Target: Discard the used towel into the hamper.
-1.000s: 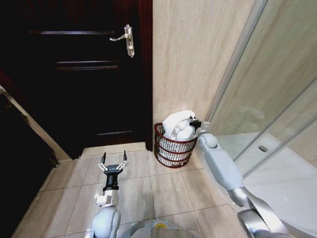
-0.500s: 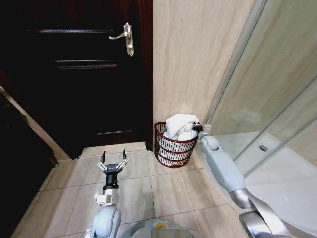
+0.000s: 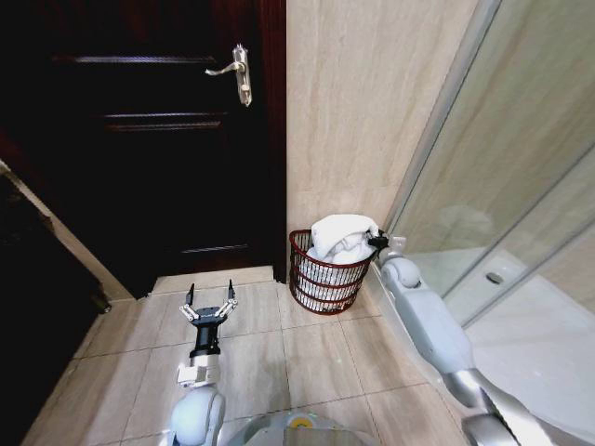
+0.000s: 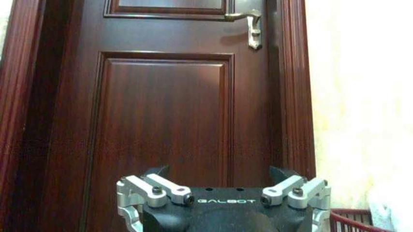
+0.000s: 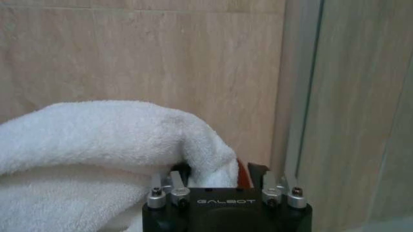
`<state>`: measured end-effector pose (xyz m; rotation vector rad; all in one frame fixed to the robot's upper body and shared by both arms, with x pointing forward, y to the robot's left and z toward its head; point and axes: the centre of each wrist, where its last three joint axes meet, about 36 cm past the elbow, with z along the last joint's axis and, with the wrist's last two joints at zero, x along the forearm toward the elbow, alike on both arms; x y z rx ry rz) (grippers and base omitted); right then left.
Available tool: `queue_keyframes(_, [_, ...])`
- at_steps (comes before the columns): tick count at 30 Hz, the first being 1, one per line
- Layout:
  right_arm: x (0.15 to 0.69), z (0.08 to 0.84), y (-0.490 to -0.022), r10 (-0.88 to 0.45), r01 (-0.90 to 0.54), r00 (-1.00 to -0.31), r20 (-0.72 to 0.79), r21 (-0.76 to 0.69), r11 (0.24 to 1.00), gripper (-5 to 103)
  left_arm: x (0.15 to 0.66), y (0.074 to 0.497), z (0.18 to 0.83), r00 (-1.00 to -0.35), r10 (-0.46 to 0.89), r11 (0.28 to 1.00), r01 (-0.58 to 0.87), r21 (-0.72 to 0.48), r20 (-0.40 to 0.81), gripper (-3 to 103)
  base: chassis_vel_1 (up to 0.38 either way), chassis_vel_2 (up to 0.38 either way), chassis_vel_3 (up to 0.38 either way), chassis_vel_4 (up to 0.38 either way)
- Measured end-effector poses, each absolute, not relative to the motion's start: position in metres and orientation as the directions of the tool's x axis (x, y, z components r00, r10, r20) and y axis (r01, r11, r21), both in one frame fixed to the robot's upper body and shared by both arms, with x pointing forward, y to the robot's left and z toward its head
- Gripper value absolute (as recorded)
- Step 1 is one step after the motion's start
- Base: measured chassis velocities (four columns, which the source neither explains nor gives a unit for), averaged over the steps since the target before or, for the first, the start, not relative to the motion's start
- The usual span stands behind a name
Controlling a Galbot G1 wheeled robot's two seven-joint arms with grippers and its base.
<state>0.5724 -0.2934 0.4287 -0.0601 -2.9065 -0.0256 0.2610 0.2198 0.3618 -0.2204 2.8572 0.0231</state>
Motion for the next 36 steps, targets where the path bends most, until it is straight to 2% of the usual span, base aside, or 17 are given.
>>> queue_keyframes(1, [0.572, 0.429, -0.293, 0.039, 0.043, -0.972, 0.233, 0.013, 0.999, 61, 0.261, 0.22, 0.362, -0.951, -0.148, 0.988, -0.153, -0.005, -0.273, 100, 0.0, 0.0, 0.0, 0.0])
queue_keyframes(4, [0.572, 0.429, -0.296, -0.024, -0.002, -0.971, 0.239, 0.093, 0.996, 78, 0.264, 0.218, 0.363, -0.95, -0.143, 0.989, -0.148, -0.005, -0.277, 100, 0.0, 0.0, 0.0, 0.0])
queue_keyframes(6, [0.572, 0.431, -0.297, -0.038, -0.012, -0.97, 0.239, 0.11, 0.994, 78, 0.264, 0.218, 0.362, -0.95, -0.144, 0.989, -0.148, -0.006, -0.277, 100, 0.0, 0.0, 0.0, 0.0])
queue_keyframes(7, [0.574, 0.435, -0.299, -0.064, -0.031, -0.968, 0.243, 0.137, 0.99, 88, 0.264, 0.219, 0.362, -0.95, -0.145, 0.989, -0.149, -0.005, -0.275, 100, 0.0, 0.0, 0.0, 0.0])
queue_keyframes(8, [0.575, 0.438, -0.301, -0.077, -0.041, -0.966, 0.248, 0.15, 0.988, 88, 0.264, 0.219, 0.361, -0.95, -0.146, 0.989, -0.15, -0.006, -0.275, 100, 0.0, 0.0, 0.0, 0.0])
queue_keyframes(9, [0.577, 0.443, -0.305, -0.099, -0.056, -0.962, 0.256, 0.169, 0.984, 93, 0.265, 0.219, 0.361, -0.95, -0.147, 0.989, -0.151, -0.008, -0.274, 100, 0.0, 0.0, 0.0, 0.0])
queue_keyframes(12, [0.582, 0.449, -0.316, -0.116, -0.067, -0.955, 0.273, 0.183, 0.981, 99, 0.265, 0.22, 0.361, -0.95, -0.148, 0.988, -0.151, -0.01, -0.274, 100, 0.0, 0.0, 0.0, 0.0])
queue_keyframes(21, [0.575, 0.452, -0.346, -0.071, -0.024, -0.938, 0.34, 0.142, 0.99, 100, 0.267, 0.22, 0.362, -0.948, -0.146, 0.989, -0.148, -0.014, -0.281, 100, 0.0, 0.0, 0.0, 0.0])
queue_keyframes(29, [0.575, 0.446, -0.368, -0.072, -0.029, -0.959, 0.274, 0.159, 0.987, 100, 0.269, 0.217, 0.36, -0.951, -0.133, 0.991, -0.135, -0.012, -0.278, 100, 0.0, 0.0, 0.0, 0.0])
queue_keyframes(32, [0.59, 0.446, -0.362, -0.091, -0.057, -0.972, 0.217, 0.159, 0.986, 100, 0.269, 0.216, 0.359, -0.952, -0.13, 0.991, -0.132, -0.011, -0.276, 100, 0.0, 0.0, 0.0, 0.0])
queue_keyframes(36, [0.602, 0.454, -0.346, -0.118, -0.082, -0.969, 0.215, 0.169, 0.982, 100, 0.269, 0.216, 0.358, -0.953, -0.127, 0.992, -0.13, -0.007, -0.276, 100, 0.0, 0.0, 0.0, 0.0])
